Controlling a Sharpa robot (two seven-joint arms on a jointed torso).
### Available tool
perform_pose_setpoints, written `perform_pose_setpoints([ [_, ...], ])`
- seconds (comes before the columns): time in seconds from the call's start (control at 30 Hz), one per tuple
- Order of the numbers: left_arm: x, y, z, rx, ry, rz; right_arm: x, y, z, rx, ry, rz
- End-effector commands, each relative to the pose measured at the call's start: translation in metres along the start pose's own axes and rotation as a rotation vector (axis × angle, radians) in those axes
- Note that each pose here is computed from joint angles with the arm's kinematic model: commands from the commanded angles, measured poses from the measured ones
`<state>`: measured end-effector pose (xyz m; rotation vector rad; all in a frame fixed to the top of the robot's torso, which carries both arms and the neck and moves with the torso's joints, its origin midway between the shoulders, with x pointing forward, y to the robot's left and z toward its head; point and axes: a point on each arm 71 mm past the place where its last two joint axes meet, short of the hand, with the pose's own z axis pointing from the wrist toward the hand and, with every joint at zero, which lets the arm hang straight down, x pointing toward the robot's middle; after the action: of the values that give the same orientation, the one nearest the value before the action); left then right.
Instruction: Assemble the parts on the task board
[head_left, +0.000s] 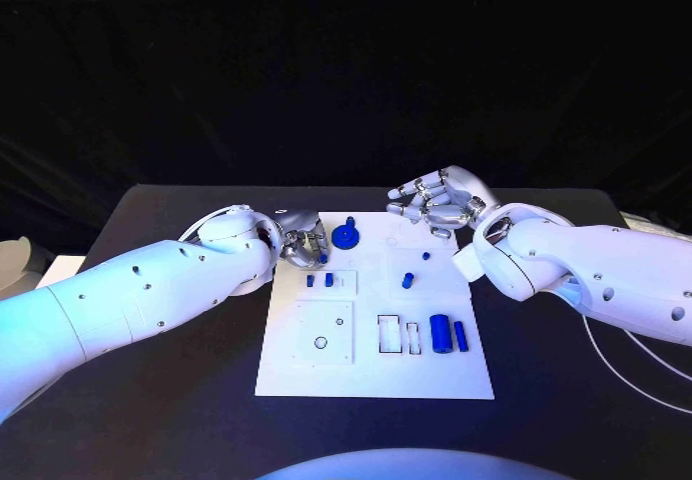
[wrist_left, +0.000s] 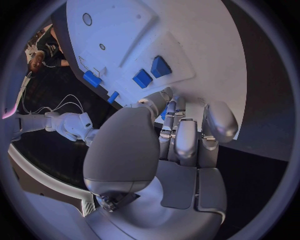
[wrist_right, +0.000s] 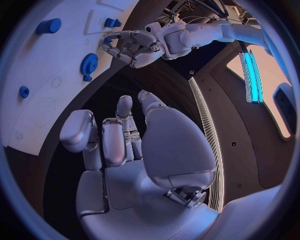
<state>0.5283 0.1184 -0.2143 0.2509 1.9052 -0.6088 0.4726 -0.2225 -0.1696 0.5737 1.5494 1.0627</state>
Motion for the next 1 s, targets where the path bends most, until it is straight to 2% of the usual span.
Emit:
perform_pose_setpoints([
  [0.03,0.0034,0.0003,0.0004,-0.012,0.029,0.01,0.001,0.001,0.0,-0.013,0.013,-0.004],
  [0.37,0.0029,0.0038,-0.001,-0.023,0.025,0.007,0.0,-0.001,0.0,-0.001,0.019,-0.016],
  [0.5,0.002,0.0108,-0.006,-0.036,0.026,-0.002,-0.005,-0.008,0.001,0.02,0.048,-0.092],
  [0.63,-0.0031,0.02,-0.0161,-0.027,0.004,-0.048,-0.014,-0.018,0.001,0.04,0.093,-0.235],
  [0.7,-0.0099,0.0236,-0.0224,-0.002,-0.056,-0.089,-0.018,-0.023,0.001,0.044,0.11,-0.32],
  [0.8,-0.0239,0.0283,-0.0351,0.067,-0.21,-0.205,-0.024,-0.027,-0.001,0.042,0.139,-0.474],
  [0.87,-0.0311,0.0331,-0.0431,0.099,-0.292,-0.348,-0.025,-0.029,-0.002,0.036,0.158,-0.583],
  [0.9,-0.0323,0.0344,-0.0446,0.102,-0.307,-0.383,-0.025,-0.029,-0.002,0.035,0.161,-0.605],
  [0.97,-0.036,0.0416,-0.0515,0.105,-0.363,-0.59,-0.024,-0.029,-0.003,0.028,0.175,-0.713],
  [1.0,-0.036,0.0442,-0.0539,0.106,-0.374,-0.687,-0.023,-0.028,-0.003,0.026,0.179,-0.753],
])
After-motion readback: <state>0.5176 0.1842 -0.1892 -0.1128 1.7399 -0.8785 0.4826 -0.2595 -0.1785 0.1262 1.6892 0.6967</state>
